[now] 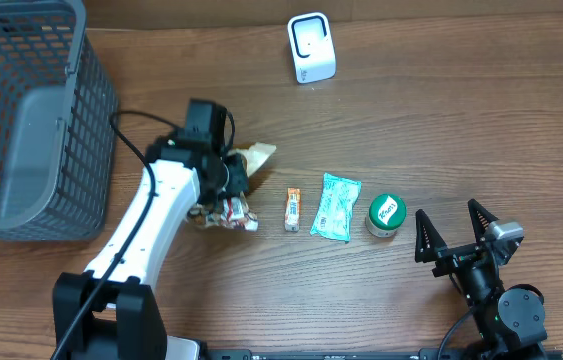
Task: Scan the item barcode
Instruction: 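Lift the Panipee bag out and lower it left of the orange box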
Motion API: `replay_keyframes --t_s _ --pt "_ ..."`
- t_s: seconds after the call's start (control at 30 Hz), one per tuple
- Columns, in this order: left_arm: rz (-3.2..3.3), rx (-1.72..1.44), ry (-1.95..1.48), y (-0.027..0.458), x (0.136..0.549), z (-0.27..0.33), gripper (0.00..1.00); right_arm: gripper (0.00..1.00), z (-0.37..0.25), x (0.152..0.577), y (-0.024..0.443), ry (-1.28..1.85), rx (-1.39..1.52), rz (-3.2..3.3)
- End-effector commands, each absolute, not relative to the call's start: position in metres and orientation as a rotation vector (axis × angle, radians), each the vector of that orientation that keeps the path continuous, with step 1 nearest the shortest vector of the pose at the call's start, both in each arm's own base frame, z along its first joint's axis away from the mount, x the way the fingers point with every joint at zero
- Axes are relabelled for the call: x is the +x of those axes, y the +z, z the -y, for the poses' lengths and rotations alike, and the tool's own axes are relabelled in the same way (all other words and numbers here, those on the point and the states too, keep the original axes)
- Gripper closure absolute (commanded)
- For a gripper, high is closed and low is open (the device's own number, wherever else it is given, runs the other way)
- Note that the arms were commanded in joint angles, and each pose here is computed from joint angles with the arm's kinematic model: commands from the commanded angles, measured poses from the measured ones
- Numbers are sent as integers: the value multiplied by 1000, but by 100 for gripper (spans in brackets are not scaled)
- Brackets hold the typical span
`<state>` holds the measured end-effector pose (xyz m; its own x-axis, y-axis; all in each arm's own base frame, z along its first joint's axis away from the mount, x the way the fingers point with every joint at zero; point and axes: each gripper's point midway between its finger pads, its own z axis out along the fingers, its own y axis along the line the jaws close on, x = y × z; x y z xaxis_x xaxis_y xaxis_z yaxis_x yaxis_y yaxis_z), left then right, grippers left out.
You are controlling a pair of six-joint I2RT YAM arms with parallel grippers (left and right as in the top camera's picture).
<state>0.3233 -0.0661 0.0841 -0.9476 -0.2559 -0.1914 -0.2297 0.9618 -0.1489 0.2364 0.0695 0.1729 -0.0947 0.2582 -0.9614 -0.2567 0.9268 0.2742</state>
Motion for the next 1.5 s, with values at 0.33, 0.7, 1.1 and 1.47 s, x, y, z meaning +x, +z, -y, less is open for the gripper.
replay_keyframes --t_s 0.33,0.7,1.1,1.47 --pt "-2887 -381 -116 26 300 68 90 0 -69 237 170 427 -2 -1610" --pt "-2882 -382 -98 22 299 65 53 0 -69 237 170 427 -2 -1610" --pt "-2894 -322 -62 22 297 61 59 0 -69 237 170 427 -2 -1610" --pt "-2878 -290 -40 48 310 61 59 0 -69 237 170 427 -2 -1610"
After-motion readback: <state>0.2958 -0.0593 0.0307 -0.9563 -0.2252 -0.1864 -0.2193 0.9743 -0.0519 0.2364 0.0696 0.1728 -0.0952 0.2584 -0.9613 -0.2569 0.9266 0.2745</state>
